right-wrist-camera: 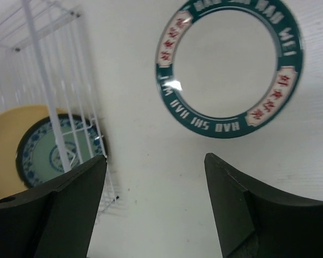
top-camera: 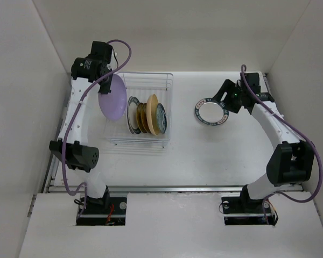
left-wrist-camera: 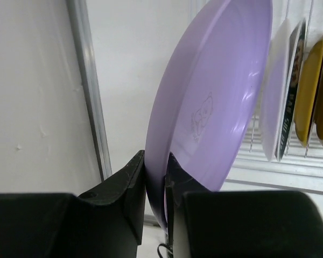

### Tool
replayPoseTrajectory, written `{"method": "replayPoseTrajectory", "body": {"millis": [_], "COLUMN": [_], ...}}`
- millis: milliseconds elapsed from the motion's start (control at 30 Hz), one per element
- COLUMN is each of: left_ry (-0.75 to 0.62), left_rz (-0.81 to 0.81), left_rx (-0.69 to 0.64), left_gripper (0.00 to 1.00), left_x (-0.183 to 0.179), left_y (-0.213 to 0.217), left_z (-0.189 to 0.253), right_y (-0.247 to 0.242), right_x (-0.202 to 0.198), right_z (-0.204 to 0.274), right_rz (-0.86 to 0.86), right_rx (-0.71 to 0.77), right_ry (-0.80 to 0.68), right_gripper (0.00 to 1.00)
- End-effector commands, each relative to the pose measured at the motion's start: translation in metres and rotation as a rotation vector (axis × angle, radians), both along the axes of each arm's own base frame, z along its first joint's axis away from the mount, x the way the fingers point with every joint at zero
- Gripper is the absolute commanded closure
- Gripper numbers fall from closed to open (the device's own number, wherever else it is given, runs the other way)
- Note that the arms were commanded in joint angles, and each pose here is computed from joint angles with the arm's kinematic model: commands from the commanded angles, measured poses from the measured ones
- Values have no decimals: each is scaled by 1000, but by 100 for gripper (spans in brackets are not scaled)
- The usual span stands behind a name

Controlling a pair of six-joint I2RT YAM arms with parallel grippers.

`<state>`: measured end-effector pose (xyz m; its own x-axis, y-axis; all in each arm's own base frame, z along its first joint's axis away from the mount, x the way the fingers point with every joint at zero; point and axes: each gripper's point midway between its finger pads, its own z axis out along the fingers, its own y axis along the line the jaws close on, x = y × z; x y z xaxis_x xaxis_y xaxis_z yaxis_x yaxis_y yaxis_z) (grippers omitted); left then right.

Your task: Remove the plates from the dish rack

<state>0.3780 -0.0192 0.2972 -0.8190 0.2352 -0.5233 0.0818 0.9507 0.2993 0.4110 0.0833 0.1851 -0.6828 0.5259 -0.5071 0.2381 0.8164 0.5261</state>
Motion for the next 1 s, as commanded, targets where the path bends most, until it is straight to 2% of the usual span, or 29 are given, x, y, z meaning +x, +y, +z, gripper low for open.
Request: {"method": "replayPoseTrajectory", "body": {"millis": [0,167,333,467,567,600,667,700,833,967], "left_ry": [-209,-329,-450,-515,-469,-412,-311,-242,-62,18], "left_rz": [34,38,43,26,-46,-135,-204,-271,-372,-442], "left_rx": [24,-5,-45,-160,-285,-380,-474,-562,-713,-786], "left_gripper": [100,100,100,100,100,100,100,100,100,100], "left_x": [0,4,2,-2,-10,-15,-13,-19,-29,-32], "left_y": [9,8,2,-12,-37,-61,-86,-107,-145,-165], "left_z": [56,83,115,131,125,116,92,83,50,39], "right_y": [36,104,156,189,204,207,224,226,233,238], "right_x": [-2,-14,-23,-32,-39,-36,-41,-38,-34,-31], "right_z": [39,71,111,133,139,141,135,137,128,117], "right_rz": [179,399,541,631,680,687,738,732,709,722], "right_rx": [-2,45,48,95,119,125,147,156,178,195], "right_ry": [-103,-219,-372,-459,-480,-490,-479,-480,-458,-444], "right_gripper": [20,17,14,14,14,14,14,14,14,14]}}
